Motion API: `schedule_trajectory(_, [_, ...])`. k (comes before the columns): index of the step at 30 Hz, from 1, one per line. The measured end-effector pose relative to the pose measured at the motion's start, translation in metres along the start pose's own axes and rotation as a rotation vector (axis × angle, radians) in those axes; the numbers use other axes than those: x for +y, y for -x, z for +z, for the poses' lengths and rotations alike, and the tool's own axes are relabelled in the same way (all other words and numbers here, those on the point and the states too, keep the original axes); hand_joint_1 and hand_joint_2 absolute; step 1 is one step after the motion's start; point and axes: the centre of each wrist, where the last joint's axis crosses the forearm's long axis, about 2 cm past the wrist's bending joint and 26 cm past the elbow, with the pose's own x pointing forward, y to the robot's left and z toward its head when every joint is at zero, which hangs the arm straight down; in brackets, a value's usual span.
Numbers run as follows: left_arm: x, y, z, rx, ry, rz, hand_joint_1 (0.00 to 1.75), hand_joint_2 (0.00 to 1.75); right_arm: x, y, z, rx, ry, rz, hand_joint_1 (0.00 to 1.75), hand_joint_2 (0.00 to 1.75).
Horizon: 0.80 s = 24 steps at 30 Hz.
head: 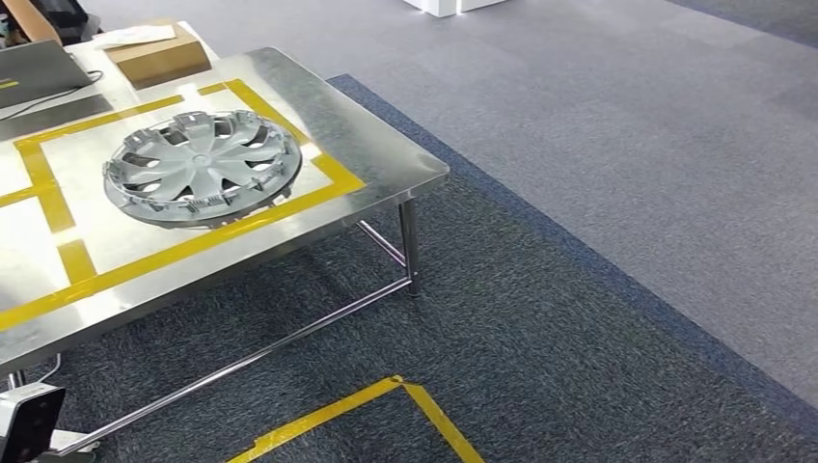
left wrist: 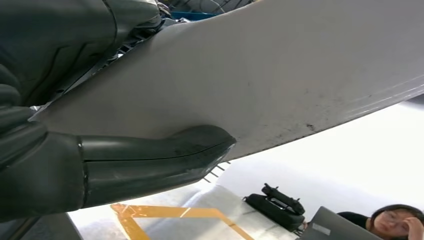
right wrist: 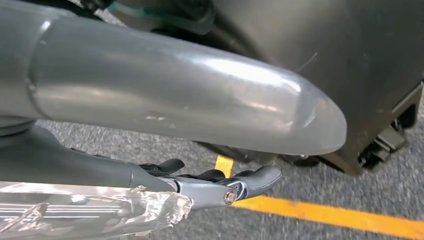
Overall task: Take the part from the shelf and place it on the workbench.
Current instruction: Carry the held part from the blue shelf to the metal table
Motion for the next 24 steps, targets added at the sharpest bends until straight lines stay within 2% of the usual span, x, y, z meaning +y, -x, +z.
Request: schedule_trajectory(24, [-0.0012, 0.0022, -0.0028, 0.017, 0.006, -0.011, 1.43, 1.75, -0.0045, -0.0032, -0.0015, -0.003, 0.002, 0.003, 0.00, 0.00])
